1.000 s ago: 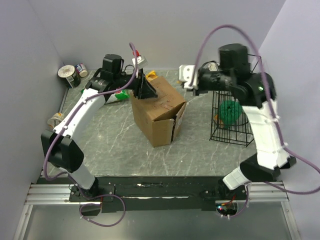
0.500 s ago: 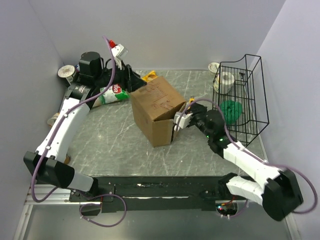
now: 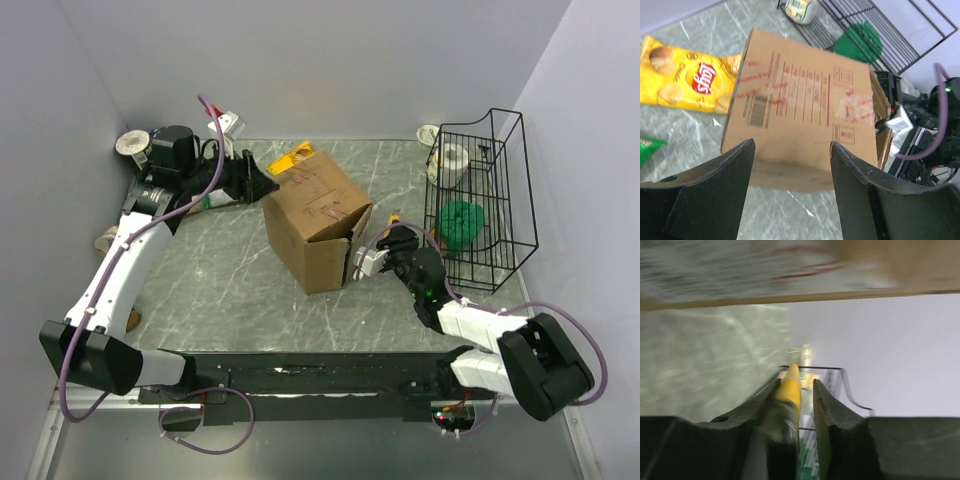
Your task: Unpack the express box
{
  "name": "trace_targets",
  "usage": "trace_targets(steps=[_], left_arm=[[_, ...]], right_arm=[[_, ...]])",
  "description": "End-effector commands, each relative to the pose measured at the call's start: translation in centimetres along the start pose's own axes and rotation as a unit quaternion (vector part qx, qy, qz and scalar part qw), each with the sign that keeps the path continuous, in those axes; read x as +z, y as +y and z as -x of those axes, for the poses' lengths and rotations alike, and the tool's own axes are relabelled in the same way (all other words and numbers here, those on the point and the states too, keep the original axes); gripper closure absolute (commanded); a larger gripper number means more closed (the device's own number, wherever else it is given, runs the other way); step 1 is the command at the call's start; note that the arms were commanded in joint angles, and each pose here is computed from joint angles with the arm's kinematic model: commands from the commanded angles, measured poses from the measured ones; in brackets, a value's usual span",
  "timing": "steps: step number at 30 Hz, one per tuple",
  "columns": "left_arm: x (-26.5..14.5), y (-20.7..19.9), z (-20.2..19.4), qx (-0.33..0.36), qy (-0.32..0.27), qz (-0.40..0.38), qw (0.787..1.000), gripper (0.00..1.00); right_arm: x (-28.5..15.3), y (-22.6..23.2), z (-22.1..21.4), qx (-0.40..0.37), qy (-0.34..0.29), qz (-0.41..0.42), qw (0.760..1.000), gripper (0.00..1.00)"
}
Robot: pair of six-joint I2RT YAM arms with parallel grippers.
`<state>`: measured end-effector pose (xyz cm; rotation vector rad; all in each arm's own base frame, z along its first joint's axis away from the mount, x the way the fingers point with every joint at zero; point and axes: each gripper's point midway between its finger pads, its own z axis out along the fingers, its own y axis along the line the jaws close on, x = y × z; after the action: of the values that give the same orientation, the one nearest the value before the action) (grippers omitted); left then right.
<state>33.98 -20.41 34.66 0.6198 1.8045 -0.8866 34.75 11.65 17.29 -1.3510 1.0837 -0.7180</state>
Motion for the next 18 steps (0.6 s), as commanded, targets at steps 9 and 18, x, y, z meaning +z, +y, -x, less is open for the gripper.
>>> trace_targets(steps=[9,18], left_arm=[[-1.5,-0.6,-2.2,0.012,0.013,0.005,1.000,0.32],[-0.7,-0.3,-2.3,0.000,0.015,-0.009,1.000,0.30]], right_arm=[[0.7,0.2,-1.0,0.109,0.046,0.039,0.992,0.34],[-4.4,2.6,4.7,0.236,-0.031,0.239,0.941,0.08]])
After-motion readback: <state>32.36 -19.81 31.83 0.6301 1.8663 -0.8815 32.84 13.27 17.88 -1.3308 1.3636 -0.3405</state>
